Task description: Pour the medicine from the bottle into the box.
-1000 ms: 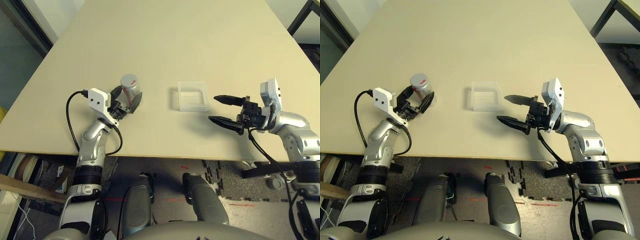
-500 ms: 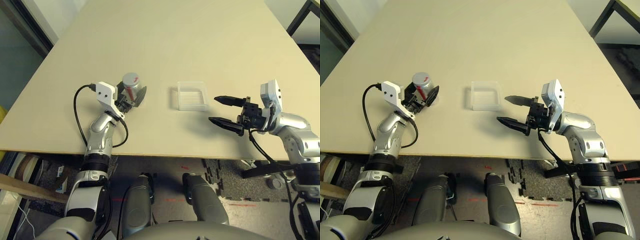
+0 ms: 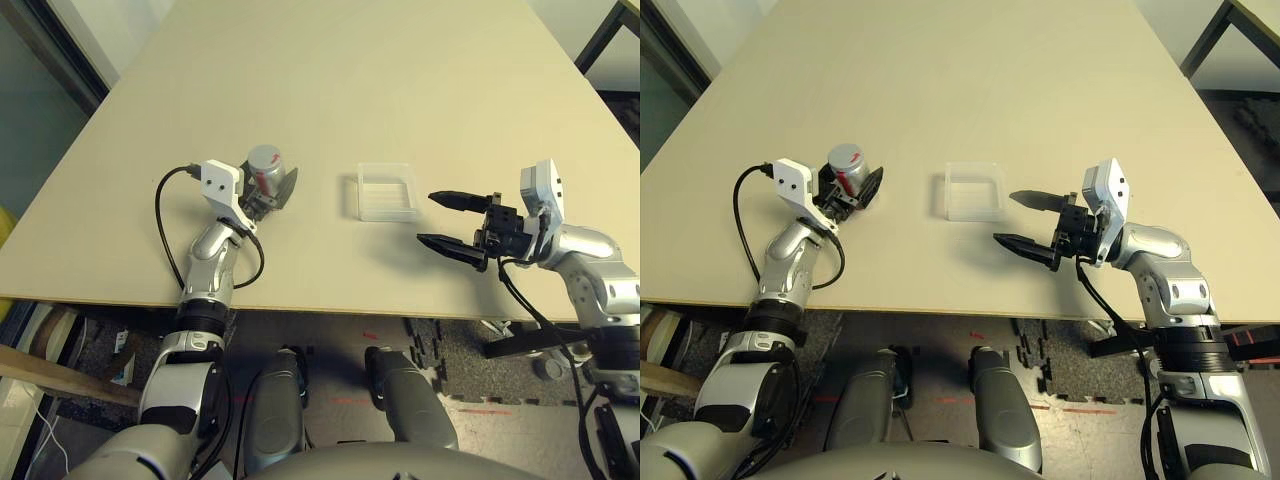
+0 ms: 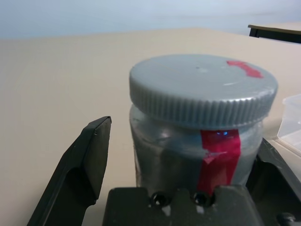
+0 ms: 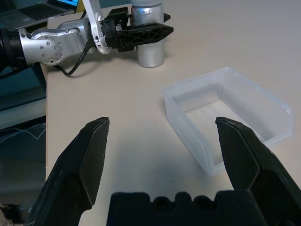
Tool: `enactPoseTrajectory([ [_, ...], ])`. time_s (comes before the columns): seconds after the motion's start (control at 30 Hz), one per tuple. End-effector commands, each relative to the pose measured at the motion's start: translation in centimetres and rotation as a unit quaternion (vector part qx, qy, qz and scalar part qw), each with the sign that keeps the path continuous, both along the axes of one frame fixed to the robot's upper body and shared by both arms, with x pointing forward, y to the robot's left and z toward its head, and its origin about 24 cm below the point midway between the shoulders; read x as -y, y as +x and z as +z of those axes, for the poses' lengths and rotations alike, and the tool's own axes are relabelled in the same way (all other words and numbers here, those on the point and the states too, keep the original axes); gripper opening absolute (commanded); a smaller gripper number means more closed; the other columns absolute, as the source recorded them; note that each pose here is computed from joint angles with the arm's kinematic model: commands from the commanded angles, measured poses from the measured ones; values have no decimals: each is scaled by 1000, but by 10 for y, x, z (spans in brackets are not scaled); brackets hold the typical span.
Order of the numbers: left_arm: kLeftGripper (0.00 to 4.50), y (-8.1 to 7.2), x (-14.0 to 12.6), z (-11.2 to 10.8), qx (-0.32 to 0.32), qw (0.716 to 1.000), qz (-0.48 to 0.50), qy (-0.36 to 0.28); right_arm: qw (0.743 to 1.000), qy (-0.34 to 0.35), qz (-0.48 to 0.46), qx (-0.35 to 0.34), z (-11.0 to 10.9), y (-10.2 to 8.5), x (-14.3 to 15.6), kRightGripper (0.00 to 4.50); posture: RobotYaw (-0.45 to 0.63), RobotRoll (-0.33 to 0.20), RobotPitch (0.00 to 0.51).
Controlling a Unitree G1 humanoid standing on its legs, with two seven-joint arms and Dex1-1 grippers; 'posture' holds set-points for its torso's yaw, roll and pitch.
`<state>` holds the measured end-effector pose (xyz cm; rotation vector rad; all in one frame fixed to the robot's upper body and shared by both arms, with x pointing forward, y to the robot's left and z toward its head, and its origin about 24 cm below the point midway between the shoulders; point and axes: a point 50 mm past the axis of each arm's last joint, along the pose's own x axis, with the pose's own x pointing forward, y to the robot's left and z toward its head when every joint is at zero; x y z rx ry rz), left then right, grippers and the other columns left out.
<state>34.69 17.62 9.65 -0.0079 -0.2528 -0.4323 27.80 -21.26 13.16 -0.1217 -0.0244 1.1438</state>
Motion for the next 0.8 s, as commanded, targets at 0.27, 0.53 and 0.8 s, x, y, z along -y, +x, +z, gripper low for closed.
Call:
enactPoseTrajectory([
  [0.27,3208,6,9,-3,-13,1000,-13,5,1000,-5,-4,-4,-6,-3,1,4500,-180,0,169],
  [0.53,2720,3,8,-2,-17,999,-37,6,1000,2,-8,-1,-3,-2,1,4500,-183,0,169],
  [0.8,2720,2,9,23,-4,994,-113,-7,999,38,-1,-7,20,4,-1,4500,-183,0,161],
])
